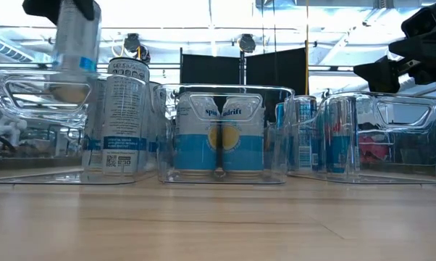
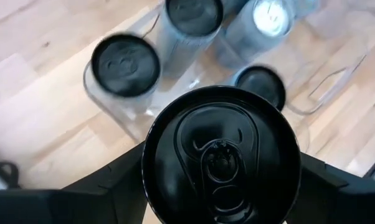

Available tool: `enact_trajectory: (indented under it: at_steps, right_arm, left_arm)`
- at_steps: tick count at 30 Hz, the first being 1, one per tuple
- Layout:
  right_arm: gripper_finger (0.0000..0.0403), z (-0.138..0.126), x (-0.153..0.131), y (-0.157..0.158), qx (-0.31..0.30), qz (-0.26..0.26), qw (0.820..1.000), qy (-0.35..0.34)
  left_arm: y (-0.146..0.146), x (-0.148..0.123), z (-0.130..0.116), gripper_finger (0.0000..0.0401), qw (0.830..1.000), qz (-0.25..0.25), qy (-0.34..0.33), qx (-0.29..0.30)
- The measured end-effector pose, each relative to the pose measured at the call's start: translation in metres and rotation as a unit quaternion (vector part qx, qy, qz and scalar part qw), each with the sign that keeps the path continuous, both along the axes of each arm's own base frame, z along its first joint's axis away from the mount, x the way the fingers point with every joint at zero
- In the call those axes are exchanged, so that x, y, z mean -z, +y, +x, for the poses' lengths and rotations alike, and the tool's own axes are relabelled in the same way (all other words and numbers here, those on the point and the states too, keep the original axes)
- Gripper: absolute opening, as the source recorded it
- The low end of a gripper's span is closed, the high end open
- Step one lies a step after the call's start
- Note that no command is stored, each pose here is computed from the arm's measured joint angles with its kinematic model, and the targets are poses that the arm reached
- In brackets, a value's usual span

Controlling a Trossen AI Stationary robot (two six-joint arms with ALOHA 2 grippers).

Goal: Sort soda cans
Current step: Put the white soda can into the left transparent bin

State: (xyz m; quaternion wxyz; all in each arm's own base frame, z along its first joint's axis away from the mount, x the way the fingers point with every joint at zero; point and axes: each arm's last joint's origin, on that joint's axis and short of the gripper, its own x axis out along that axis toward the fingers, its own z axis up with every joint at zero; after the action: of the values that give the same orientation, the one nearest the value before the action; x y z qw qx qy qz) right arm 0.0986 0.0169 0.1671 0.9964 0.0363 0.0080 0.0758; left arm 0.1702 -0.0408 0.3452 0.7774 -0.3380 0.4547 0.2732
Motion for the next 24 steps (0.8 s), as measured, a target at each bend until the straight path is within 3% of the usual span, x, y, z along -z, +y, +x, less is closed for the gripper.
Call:
enact_trajectory:
  at_steps: [5, 10, 16, 24]
  right_arm:
    - [0.0318, 0.000, 0.000, 0.000, 0.000, 0.000, 1.000, 0.000]
    - [0.0318, 0.000, 0.000, 0.000, 0.000, 0.000, 1.000, 0.000]
    - [0.0318, 0.000, 0.000, 0.000, 0.000, 0.000, 1.000, 0.000]
    - [0.0318, 0.000, 0.000, 0.000, 0.000, 0.000, 1.000, 0.000]
  left_arm:
    - [-0.003, 0.007, 0.013, 0.0283, 1.000, 0.009, 0.007, -0.003]
    - [-0.008, 0.032, 0.029, 0.0283, 0.998, 0.027, 0.057, -0.002]
    - [-0.013, 0.065, 0.044, 0.0283, 0.997, 0.032, 0.064, -0.013]
    - [-0.019, 0.094, 0.039, 0.0283, 0.996, 0.043, 0.063, -0.054]
